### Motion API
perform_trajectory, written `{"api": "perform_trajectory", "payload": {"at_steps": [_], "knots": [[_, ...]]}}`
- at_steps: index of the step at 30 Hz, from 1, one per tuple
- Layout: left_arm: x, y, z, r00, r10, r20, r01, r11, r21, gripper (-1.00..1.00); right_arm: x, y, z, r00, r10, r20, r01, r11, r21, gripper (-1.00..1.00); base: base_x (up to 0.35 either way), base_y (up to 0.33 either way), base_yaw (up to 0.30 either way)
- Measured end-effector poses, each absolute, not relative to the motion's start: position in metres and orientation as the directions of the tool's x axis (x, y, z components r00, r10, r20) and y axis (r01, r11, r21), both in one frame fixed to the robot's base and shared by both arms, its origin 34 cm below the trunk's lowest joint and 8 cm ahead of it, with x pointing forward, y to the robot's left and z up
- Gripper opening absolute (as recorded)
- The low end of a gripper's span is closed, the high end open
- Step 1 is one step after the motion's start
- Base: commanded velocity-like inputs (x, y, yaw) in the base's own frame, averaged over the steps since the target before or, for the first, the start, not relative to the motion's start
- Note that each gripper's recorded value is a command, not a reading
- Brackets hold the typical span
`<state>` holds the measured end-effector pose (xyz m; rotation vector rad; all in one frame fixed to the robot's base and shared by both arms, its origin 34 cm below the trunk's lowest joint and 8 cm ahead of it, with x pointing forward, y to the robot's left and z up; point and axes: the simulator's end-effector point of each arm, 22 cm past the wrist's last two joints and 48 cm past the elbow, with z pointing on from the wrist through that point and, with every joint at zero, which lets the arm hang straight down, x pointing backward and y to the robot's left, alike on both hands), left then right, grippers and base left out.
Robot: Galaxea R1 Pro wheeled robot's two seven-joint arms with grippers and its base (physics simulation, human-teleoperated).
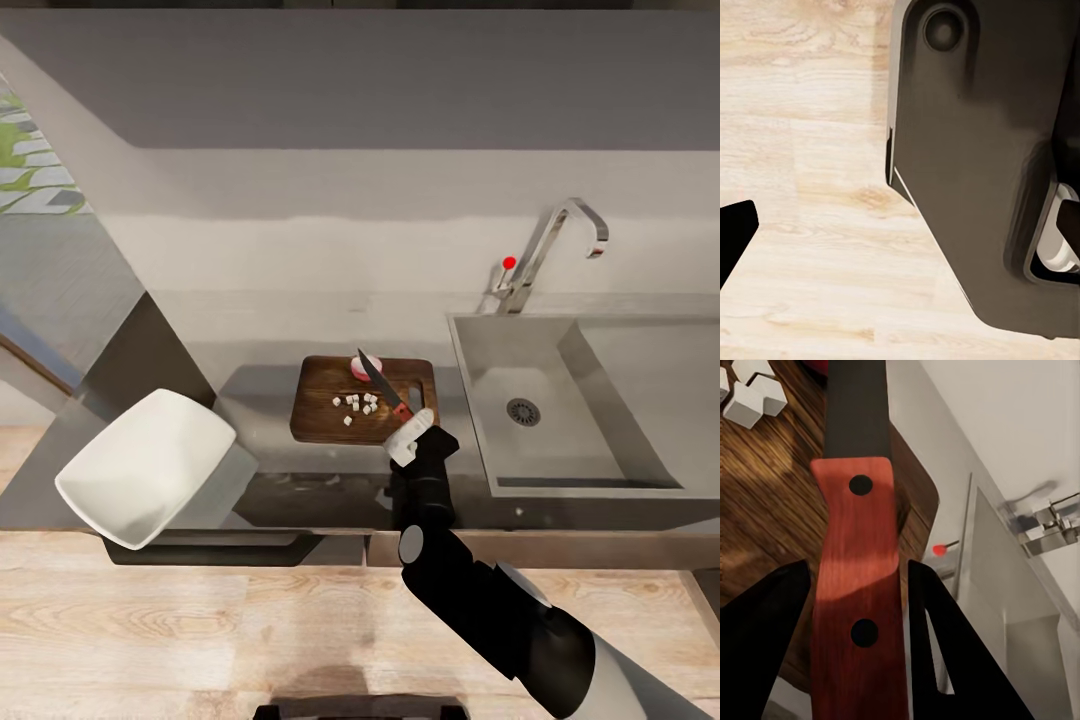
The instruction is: In the kitchen, take the Vidalia onion out of the sink, dice it on the chopping board with the paring knife, put the diced onion into the bowl on the countertop, then place both the paring knife and the chopping board into the sink.
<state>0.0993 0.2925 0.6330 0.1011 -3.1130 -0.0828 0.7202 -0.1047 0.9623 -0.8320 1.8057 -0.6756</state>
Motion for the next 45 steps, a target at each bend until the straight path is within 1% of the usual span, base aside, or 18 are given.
{"api": "perform_trajectory", "payload": {"at_steps": [20, 24, 26, 29, 45], "knots": [[0.093, 0.292, 0.633, -0.997, -0.065, 0.04, -0.063, 0.997, 0.055, 1.0, 0.72, -0.102, 0.956, -0.271, -0.786, -0.555, -0.243, 0.614, -0.751, -1.0, 0.0, 0.0, 0.0], [0.093, 0.292, 0.633, -0.997, -0.065, 0.04, -0.063, 0.997, 0.055, 1.0, 0.728, -0.111, 0.971, -0.28, -0.759, -0.588, -0.203, 0.645, -0.736, -1.0, 0.0, 0.0, 0.0], [0.093, 0.292, 0.633, -0.997, -0.065, 0.04, -0.063, 0.996, 0.055, 1.0, 0.742, -0.132, 0.98, -0.337, -0.705, -0.624, -0.145, 0.694, -0.706, -1.0, 0.0, 0.0, 0.0], [0.093, 0.293, 0.633, -0.997, -0.065, 0.04, -0.063, 0.996, 0.055, 1.0, 0.749, -0.14, 0.983, -0.377, -0.655, -0.655, -0.113, 0.735, -0.669, -1.0, 0.0, 0.0, 0.0], [0.101, 0.292, 0.633, -0.998, -0.066, 0.019, -0.065, 0.996, 0.053, 1.0, 0.75, -0.139, 0.998, -0.369, -0.64, -0.674, -0.093, 0.747, -0.659, -1.0, 0.0, 0.0, 0.0]]}}
